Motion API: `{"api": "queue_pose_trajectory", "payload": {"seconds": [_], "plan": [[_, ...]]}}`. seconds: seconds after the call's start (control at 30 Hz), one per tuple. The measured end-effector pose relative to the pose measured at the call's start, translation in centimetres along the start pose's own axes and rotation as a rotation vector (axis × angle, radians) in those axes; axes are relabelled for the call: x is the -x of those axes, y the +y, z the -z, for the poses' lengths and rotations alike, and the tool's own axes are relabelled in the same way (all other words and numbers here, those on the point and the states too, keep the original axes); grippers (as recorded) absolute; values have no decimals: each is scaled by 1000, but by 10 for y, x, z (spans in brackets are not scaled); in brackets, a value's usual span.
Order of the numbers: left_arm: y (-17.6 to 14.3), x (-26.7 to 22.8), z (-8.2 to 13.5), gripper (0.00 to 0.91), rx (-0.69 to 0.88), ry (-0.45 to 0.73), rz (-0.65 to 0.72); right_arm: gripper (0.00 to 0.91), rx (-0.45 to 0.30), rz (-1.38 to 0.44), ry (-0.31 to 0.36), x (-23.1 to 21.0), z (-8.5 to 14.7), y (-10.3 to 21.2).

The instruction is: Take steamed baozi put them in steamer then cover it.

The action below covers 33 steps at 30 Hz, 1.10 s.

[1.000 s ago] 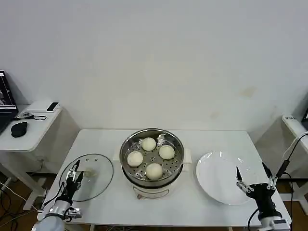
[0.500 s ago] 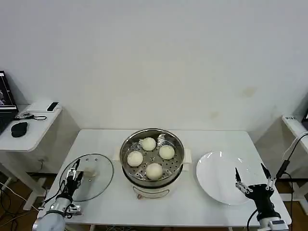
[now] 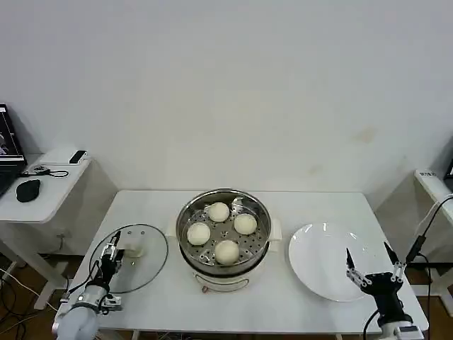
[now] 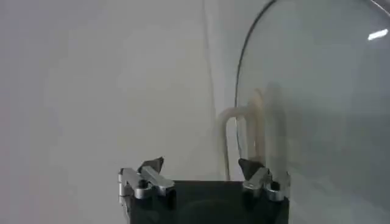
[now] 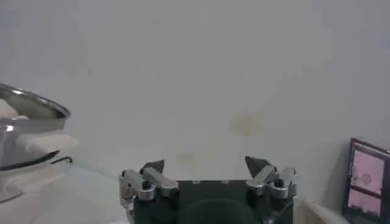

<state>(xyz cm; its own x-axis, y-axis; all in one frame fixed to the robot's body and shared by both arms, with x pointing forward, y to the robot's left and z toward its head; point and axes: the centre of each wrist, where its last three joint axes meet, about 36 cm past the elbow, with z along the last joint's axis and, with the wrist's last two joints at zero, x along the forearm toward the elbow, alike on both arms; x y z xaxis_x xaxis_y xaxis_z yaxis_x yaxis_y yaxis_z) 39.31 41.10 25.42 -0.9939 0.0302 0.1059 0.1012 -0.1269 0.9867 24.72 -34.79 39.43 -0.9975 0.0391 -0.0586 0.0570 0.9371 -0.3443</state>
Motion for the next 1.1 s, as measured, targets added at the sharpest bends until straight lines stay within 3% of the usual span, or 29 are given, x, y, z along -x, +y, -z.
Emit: {"api": "queue_pose_trajectory", "payload": {"seconds": [0.73, 1.1], "plan": [[-5, 7, -6, 0, 10, -14, -27, 907, 0, 10, -1, 0, -2, 7], [-2, -5, 9, 0, -5, 64, 57, 907, -3, 21, -3, 1, -1, 11]]}}
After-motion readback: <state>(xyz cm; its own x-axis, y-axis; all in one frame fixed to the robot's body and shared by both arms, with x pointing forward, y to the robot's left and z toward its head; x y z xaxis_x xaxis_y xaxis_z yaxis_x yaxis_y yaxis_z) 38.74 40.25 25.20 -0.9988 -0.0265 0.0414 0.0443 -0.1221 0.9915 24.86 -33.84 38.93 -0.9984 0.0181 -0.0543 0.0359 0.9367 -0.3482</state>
